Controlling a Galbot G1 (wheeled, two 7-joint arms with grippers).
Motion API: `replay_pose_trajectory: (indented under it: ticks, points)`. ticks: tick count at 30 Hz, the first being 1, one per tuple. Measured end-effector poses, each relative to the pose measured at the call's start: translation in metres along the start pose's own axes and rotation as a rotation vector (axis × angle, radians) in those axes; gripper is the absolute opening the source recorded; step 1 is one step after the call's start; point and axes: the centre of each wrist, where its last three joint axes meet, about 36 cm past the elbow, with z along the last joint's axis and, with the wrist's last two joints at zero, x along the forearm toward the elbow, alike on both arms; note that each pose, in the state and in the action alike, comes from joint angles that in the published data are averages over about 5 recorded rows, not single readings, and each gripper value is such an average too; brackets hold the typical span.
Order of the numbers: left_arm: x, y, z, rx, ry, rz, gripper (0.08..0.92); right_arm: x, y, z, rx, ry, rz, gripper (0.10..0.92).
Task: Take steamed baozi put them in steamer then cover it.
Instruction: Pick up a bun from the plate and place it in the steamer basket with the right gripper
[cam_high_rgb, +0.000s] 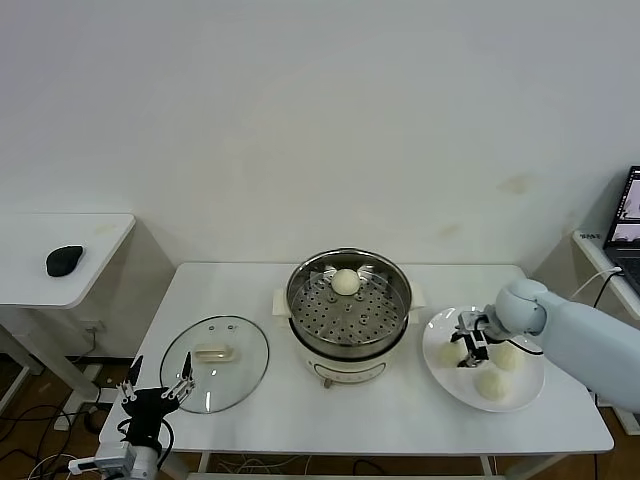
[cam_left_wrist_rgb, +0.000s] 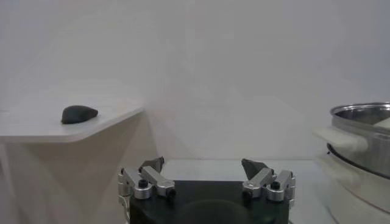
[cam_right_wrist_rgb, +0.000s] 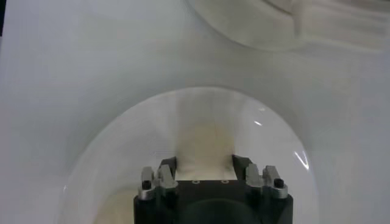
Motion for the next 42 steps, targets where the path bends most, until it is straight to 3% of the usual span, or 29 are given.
replay_pose_trajectory:
  ticks: [11,21,30,42]
  points:
    - [-0.002,-0.003,-0.005,0.005,-0.014,0.017,0.823,0.096,-0.034,-0.014,-0.018,-0.029,0.103,0.576]
    - [-0.003,-0.005,-0.009,0.007,-0.022,0.030,0.823,0.170,-0.066,-0.087,0.019,-0.121,0.173,0.577]
    - [-0.004,-0.004,-0.008,0.009,-0.023,0.026,0.823,0.163,-0.085,-0.171,0.032,-0.180,0.150,0.584]
    - [-0.005,-0.004,-0.009,0.015,-0.033,0.010,0.823,0.104,-0.100,-0.264,0.029,-0.170,0.097,0.585]
